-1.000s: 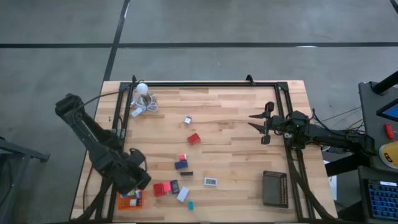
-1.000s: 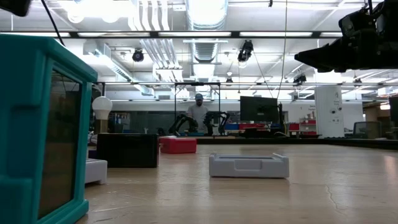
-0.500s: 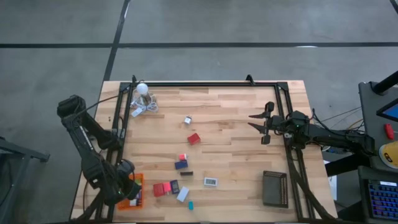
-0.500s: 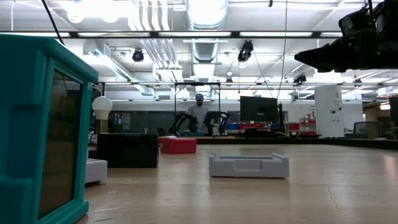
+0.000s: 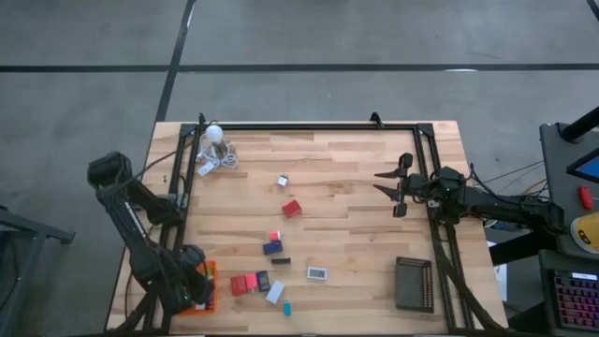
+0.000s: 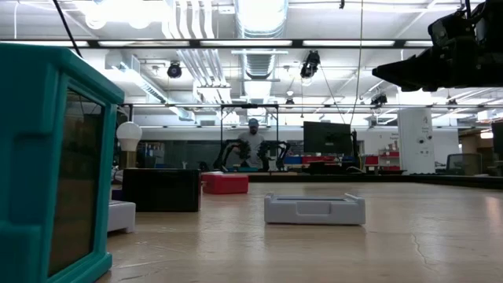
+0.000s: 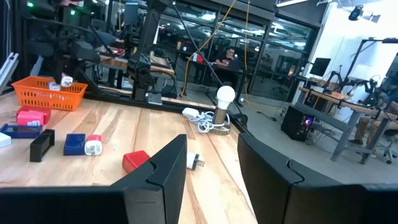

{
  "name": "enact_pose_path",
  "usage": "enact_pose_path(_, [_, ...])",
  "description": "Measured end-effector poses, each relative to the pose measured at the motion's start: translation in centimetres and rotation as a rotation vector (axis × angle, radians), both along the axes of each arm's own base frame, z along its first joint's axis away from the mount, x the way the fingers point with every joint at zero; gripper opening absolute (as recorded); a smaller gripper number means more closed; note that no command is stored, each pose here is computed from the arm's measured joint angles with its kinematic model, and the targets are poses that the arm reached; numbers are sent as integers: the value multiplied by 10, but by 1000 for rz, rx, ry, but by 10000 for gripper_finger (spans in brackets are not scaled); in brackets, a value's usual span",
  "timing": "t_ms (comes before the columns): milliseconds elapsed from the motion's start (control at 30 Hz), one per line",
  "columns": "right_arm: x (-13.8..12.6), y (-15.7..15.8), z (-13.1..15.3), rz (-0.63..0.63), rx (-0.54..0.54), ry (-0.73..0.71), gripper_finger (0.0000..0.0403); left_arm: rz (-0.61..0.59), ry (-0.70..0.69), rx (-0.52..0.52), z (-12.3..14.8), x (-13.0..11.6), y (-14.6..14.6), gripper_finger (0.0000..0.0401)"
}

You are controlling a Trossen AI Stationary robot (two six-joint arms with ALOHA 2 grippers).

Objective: Pick & Place Office items
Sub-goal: Put the left white pink charger adapter into the orange bin

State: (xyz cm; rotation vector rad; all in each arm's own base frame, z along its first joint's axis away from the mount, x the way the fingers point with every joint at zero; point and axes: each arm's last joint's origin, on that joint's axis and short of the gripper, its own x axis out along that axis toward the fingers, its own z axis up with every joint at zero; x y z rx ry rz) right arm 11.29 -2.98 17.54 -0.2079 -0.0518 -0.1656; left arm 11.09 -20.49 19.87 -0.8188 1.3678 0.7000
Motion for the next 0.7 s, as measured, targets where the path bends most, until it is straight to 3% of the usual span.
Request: enact_pose_path(700, [0, 0, 0, 0, 0, 0, 139, -151, 36, 104, -30, 7, -13, 149])
